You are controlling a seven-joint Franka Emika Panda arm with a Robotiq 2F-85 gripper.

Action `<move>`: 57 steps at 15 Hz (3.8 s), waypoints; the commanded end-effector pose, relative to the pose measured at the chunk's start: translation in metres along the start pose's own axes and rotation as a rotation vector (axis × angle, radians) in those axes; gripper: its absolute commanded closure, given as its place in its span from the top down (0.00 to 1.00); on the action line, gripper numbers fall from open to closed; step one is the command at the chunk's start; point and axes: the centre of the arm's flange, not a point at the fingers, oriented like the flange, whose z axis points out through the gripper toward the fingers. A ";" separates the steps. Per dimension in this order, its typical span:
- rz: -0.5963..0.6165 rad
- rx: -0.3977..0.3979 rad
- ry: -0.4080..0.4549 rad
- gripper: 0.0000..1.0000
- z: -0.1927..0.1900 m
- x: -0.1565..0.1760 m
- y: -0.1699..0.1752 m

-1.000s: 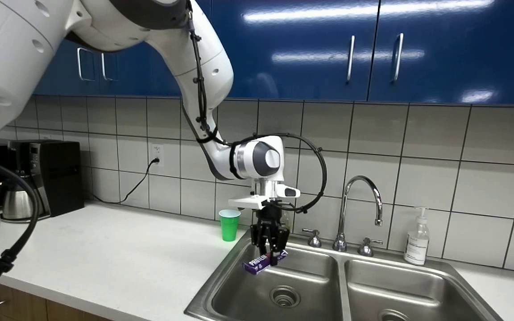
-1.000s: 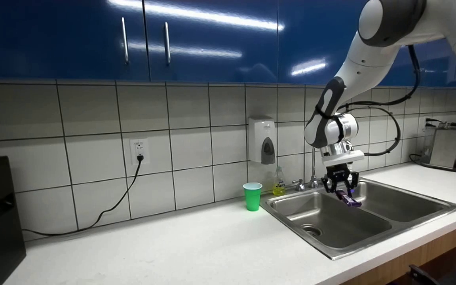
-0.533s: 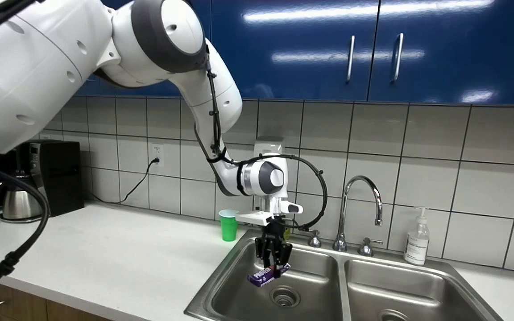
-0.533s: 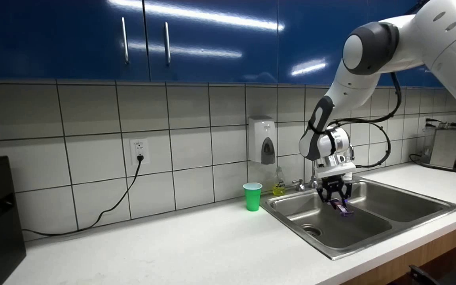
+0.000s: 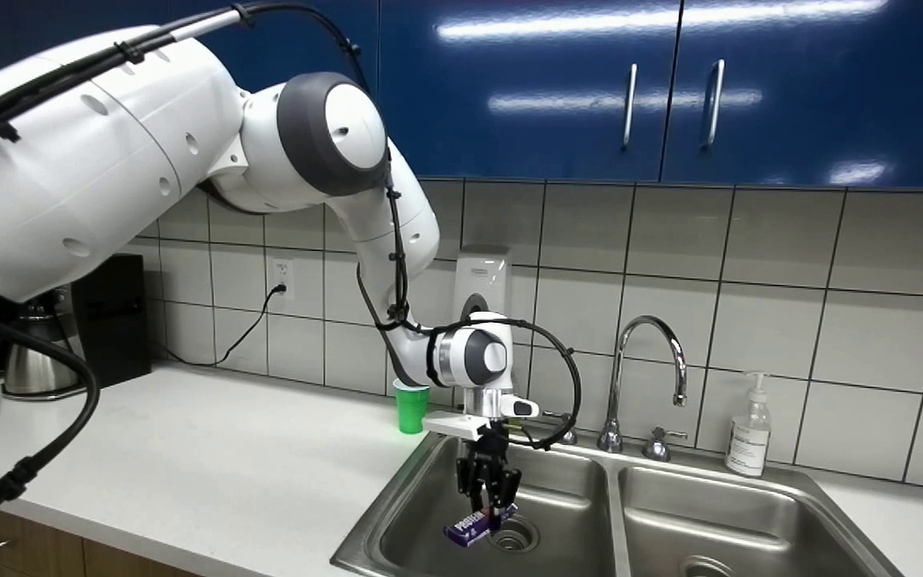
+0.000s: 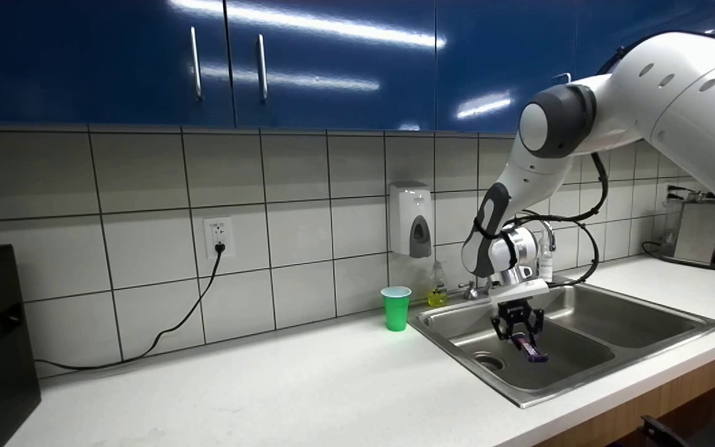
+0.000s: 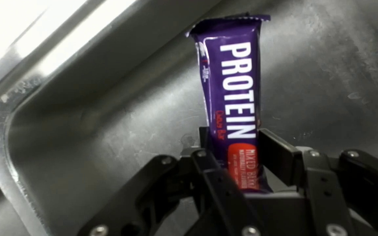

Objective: Put the chocolate bar inside the left sink

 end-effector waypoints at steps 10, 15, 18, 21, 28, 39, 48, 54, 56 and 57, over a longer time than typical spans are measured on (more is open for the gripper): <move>-0.031 -0.020 0.009 0.15 0.060 0.023 -0.037; -0.030 -0.024 0.004 0.15 0.072 0.025 -0.038; -0.029 -0.025 0.000 0.15 0.077 0.025 -0.037; -0.027 -0.025 -0.001 0.15 0.080 0.025 -0.037; -0.017 -0.020 0.003 0.86 0.068 0.022 -0.034; 0.014 0.022 0.064 1.00 -0.014 0.006 -0.018; -0.001 0.052 0.083 1.00 -0.091 -0.057 0.001; -0.109 0.052 0.060 1.00 -0.122 -0.134 -0.016; -0.155 0.042 0.054 1.00 -0.126 -0.160 -0.024; -0.179 0.036 0.052 1.00 -0.129 -0.173 -0.027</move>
